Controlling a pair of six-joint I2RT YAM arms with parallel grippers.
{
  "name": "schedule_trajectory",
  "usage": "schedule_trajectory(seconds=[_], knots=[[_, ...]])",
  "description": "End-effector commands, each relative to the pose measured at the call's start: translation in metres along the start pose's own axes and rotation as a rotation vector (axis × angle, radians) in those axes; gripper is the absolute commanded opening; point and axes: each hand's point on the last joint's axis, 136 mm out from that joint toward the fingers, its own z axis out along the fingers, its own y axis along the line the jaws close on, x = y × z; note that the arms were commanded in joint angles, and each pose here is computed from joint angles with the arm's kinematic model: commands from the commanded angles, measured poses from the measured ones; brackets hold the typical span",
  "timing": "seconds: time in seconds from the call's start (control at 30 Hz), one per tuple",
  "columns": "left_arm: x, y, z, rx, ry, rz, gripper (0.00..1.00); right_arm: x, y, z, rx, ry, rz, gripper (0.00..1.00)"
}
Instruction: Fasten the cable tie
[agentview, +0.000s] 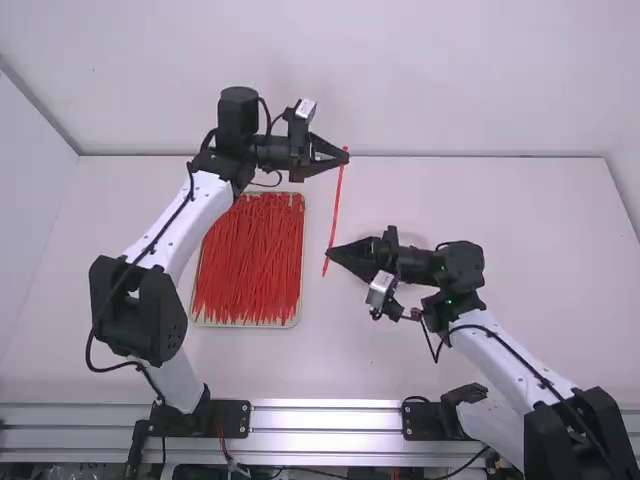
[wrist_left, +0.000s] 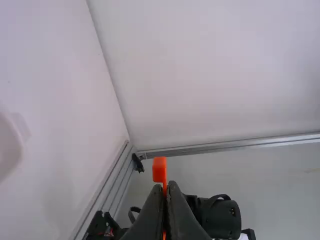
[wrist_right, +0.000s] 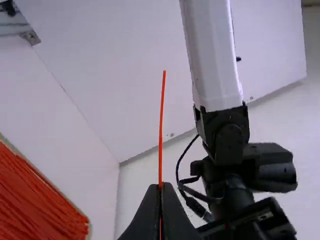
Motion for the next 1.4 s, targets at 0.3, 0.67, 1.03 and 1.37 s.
schedule_trajectory(seconds=[0.3,0.67,1.03,1.37], knots=[[0.004,-0.004,-0.002,0.012,0.013,0.026,0.02,0.02,-0.005,-0.002,0.058,0.093,0.185,0.0],[-0.002,-0.008,-0.005,0.02,-0.008,0.262,0.02,-0.002,-0.015,0.003,0.07,0.002,0.372,0.0],[-0.011,-0.025,-0.002,0.042,-0.05,0.627,0.02,-0.001,-0.069,-0.008,0.354,-0.057,0.824,0.0],[-0.005,-0.027,-0.001,0.061,-0.031,0.903,0.02,0.026,-0.069,-0.013,0.444,-0.034,1.184,0.0]])
